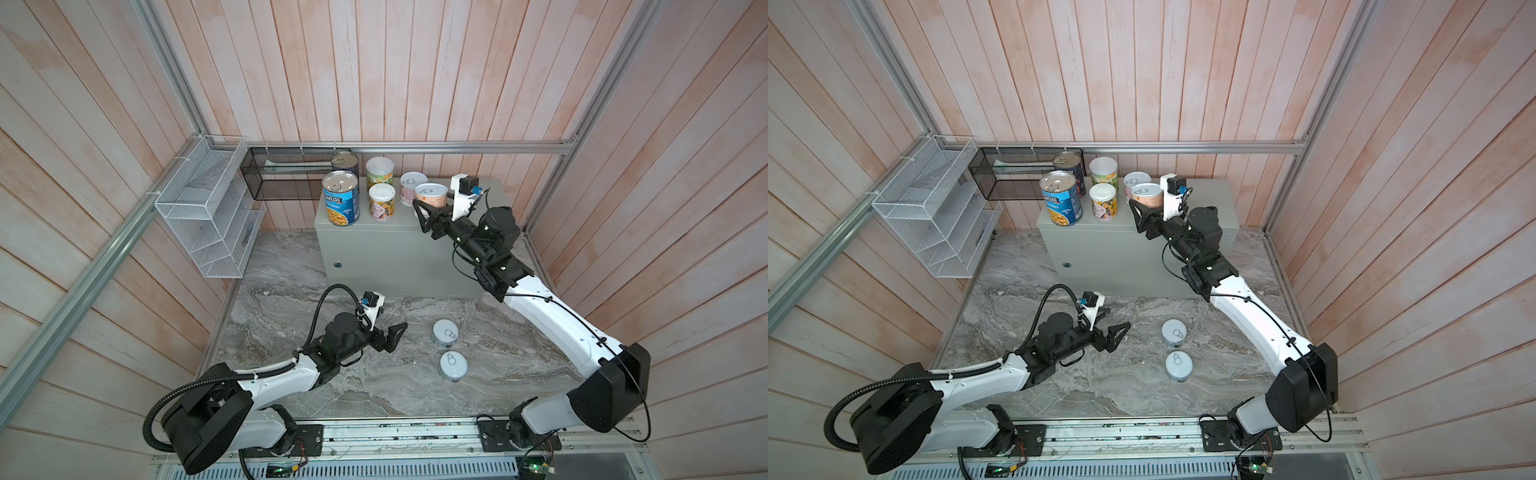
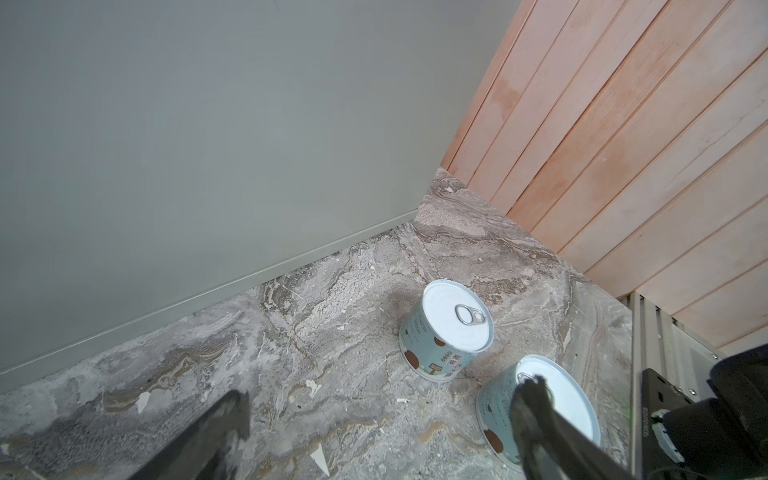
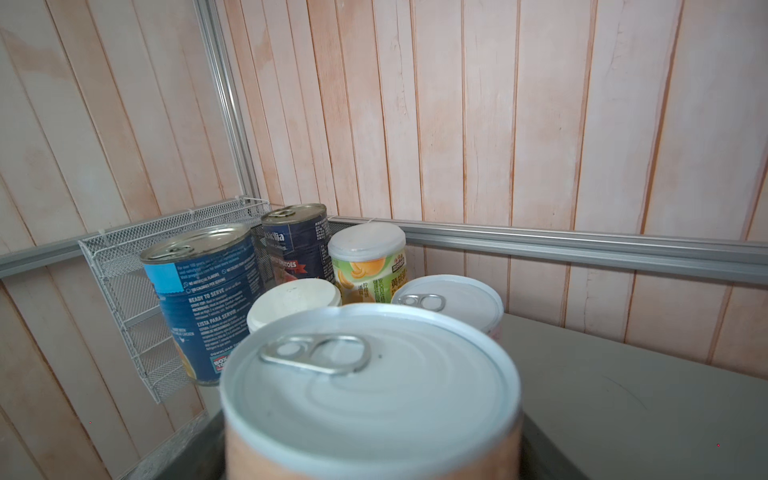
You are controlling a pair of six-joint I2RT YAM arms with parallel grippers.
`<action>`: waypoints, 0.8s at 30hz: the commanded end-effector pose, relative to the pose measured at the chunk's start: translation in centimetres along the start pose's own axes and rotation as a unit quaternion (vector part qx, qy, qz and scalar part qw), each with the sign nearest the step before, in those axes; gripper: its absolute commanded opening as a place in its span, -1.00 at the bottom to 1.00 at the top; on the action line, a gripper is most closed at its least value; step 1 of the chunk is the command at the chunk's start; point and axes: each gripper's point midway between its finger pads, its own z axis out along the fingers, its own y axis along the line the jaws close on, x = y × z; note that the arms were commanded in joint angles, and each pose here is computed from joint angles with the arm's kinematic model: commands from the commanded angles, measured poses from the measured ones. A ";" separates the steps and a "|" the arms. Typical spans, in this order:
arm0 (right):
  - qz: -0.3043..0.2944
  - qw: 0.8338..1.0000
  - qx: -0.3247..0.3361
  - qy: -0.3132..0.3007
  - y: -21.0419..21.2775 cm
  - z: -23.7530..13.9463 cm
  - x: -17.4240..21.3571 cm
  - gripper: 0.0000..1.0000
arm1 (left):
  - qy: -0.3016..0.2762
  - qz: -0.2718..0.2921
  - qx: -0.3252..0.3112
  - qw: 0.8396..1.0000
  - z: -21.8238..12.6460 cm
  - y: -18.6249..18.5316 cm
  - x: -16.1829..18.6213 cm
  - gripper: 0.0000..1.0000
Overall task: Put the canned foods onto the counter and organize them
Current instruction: 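Lower the orange-label can beside the pink can with the right gripper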
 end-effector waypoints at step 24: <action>-0.008 1.000 0.008 -0.018 -1.5 3.9 1.1 0.48 | 0.006 -0.013 0.015 1.000 0.4 -0.5 0.1 1.00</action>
